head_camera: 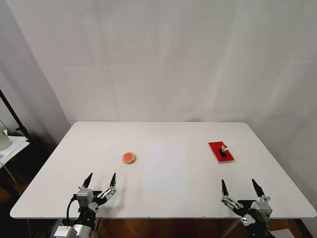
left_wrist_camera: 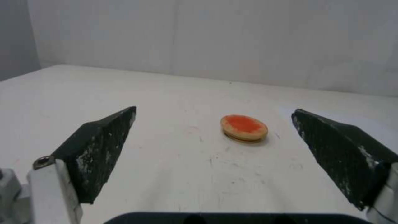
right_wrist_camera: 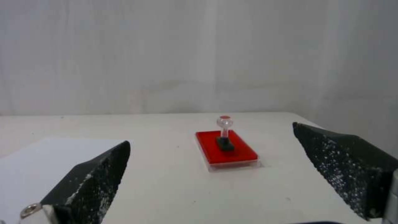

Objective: Pick up the stamp from the ink pad and place it onto another ink pad.

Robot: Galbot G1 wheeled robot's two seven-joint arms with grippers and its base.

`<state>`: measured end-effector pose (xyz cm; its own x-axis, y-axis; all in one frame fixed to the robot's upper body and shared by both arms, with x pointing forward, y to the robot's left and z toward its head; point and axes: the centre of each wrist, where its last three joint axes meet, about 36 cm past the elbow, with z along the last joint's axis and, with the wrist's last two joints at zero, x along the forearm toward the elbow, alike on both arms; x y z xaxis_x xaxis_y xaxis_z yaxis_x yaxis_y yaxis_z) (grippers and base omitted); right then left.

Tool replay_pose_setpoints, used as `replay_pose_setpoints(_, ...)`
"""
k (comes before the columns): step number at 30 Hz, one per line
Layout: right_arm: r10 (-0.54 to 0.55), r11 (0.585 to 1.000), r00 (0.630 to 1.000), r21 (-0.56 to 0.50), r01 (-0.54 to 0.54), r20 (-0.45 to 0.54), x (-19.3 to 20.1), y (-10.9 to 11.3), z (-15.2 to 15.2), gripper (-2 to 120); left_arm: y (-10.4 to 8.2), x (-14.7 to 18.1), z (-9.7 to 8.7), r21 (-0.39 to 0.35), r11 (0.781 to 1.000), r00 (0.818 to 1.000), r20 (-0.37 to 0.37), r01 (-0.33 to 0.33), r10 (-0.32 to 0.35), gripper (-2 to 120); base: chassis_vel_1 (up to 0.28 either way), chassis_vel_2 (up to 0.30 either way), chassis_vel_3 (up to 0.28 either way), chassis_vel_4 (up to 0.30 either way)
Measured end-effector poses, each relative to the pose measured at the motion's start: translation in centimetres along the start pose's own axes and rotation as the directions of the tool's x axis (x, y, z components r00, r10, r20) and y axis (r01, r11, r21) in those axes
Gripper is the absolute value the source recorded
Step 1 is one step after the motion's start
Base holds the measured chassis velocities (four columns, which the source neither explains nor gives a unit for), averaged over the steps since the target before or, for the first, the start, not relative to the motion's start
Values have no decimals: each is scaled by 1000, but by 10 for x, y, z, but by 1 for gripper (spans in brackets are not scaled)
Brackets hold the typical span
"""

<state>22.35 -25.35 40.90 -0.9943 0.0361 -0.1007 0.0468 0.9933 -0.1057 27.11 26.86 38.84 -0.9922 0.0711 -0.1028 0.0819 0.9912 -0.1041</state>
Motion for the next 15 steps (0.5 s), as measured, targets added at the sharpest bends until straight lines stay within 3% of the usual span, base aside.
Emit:
replay_pose_setpoints(9, 32, 999, 999, -42, -33, -16, -6, -5, 1, 100, 0, 0, 0, 0, 1000, 1000, 0, 0, 0, 100, 0, 0, 0, 0)
replay_pose_setpoints(14, 30, 996, 999, -85, -32, -30, -36, -24, -7, 100, 0, 0, 0, 0, 1000, 1000, 0, 0, 0, 100, 0, 0, 0, 0)
replay_pose_setpoints(15, 16, 996, 999, -88, -19, -40, -56, -38, -9, 100, 0, 0, 0, 0, 1000, 1000, 0, 0, 0, 100, 0, 0, 0, 0)
